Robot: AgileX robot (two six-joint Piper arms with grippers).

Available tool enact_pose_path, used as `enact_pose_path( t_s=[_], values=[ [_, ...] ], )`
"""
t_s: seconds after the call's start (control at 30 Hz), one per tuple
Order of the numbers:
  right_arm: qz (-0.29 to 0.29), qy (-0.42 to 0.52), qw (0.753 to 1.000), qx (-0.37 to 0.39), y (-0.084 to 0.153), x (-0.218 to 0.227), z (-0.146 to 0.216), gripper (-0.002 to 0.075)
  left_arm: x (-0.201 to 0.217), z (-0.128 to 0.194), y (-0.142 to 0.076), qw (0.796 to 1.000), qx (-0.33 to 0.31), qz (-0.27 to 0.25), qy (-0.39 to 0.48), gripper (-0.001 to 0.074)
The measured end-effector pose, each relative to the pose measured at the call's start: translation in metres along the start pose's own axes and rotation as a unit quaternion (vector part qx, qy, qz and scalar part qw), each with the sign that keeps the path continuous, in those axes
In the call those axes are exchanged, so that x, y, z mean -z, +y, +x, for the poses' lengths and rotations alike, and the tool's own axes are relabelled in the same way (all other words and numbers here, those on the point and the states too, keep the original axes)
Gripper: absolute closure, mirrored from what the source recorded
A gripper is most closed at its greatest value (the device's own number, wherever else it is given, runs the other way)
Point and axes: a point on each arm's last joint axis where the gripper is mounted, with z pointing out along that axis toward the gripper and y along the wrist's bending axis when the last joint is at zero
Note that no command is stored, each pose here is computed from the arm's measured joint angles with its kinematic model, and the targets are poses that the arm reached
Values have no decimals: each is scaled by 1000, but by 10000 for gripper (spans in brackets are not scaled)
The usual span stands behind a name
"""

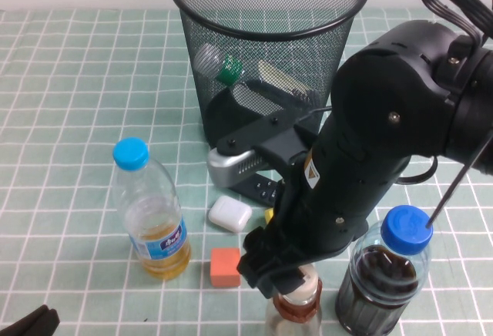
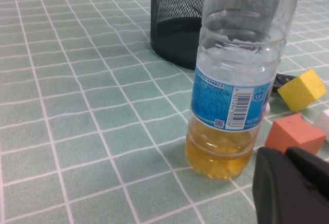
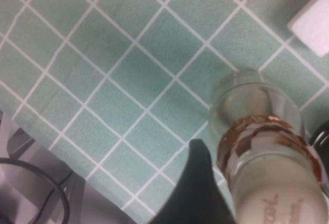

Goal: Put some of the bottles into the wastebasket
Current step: Pick up a bottle from the table with right arm

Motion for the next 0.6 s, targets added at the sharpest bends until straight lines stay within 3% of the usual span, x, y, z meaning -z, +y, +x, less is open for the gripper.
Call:
enact_pose_path(
  t_s=[0.47, 0.53, 0.6],
  values=[
    [10, 24, 1000, 1, -4, -12, 7, 232, 0, 0, 0, 1000, 0, 0, 0, 739],
    [10, 24, 1000, 1, -4, -12, 7, 269, 0, 0, 0, 1000, 0, 0, 0, 739],
    [12, 24, 1000, 1, -4, -12, 7, 354, 0, 0, 0, 1000, 0, 0, 0, 739]
  ],
)
